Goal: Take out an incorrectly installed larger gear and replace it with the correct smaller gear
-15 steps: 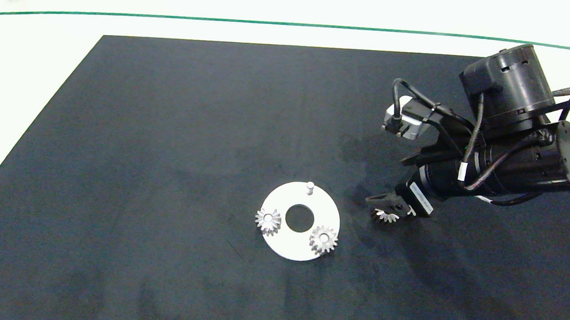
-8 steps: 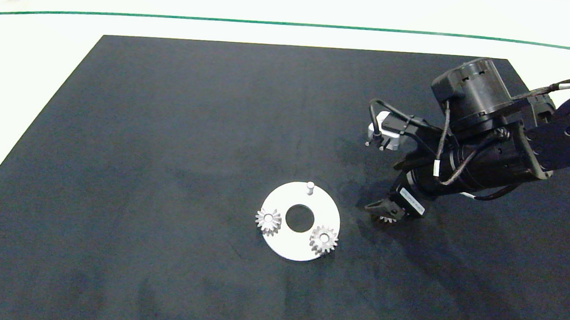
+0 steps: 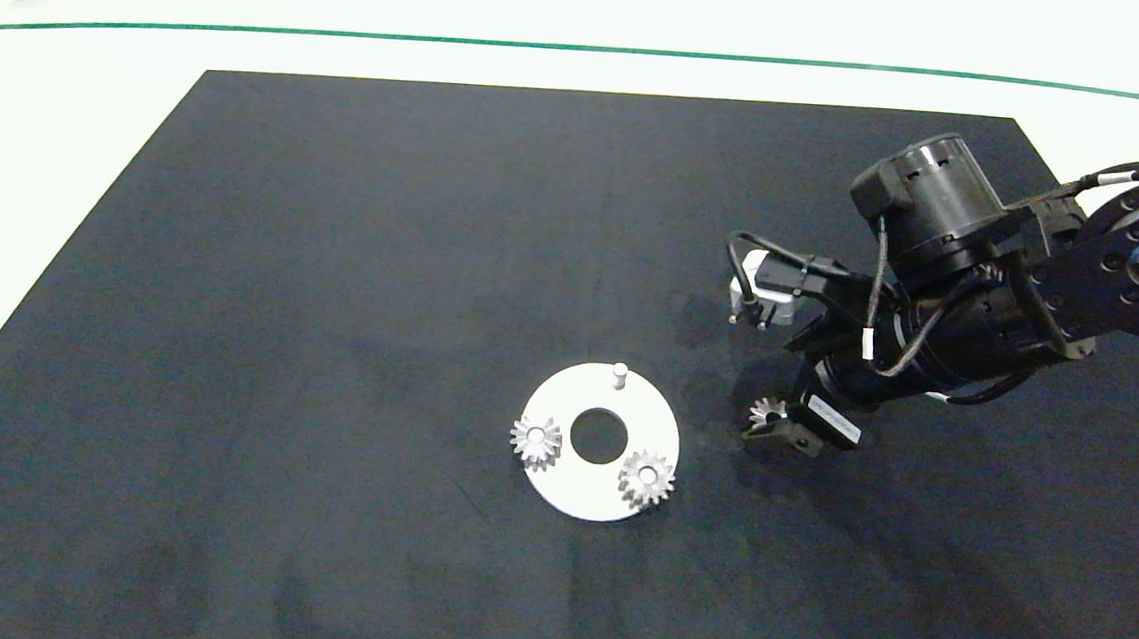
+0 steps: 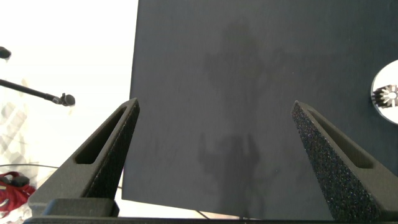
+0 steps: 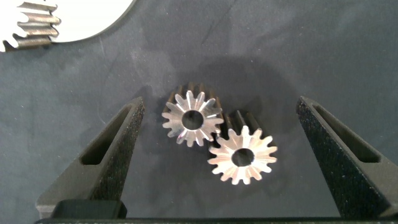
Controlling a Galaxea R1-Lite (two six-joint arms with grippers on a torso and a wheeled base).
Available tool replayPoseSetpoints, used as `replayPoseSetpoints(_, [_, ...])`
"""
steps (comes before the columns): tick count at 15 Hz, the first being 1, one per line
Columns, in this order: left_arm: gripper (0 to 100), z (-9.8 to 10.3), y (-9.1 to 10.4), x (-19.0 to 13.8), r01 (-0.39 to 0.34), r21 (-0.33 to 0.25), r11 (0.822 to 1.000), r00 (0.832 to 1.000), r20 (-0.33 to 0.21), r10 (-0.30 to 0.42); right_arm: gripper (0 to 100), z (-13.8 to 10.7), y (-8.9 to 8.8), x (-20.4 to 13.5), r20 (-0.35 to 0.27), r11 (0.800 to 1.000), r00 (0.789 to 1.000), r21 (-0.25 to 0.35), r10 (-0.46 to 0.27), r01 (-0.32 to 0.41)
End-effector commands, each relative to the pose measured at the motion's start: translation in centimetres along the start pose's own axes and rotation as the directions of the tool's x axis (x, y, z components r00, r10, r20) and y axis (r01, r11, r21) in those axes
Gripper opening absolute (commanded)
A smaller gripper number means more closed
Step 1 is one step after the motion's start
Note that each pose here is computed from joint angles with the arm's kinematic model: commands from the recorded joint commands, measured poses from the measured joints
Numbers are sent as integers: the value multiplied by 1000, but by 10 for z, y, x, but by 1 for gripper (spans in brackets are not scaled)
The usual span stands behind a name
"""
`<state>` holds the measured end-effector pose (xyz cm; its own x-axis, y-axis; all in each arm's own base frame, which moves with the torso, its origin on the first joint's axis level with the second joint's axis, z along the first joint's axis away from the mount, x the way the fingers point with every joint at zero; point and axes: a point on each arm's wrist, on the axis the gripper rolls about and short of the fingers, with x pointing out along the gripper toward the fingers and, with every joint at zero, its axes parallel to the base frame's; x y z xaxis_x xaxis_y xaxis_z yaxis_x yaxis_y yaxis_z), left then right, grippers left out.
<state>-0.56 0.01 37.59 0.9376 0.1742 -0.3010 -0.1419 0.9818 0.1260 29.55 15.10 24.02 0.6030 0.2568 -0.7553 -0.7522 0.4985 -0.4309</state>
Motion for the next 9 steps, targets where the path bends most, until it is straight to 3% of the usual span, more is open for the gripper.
replayPoseSetpoints(1, [100,-1,0,1,0,2,1000,1000,-9,0,100,-2,2,-1,-24,999,1000,-31,17,-18])
replayPoseSetpoints(4, [100,-1,0,1,-3,0,1000,1000,-9,3,100,-7,5,-4,-62,995,997,-85,43,-48])
replayPoseSetpoints(9, [100,-1,0,1,-3,1,1000,1000,-9,3,100,-9,2,-2,-74,989,997,-141,36,-46])
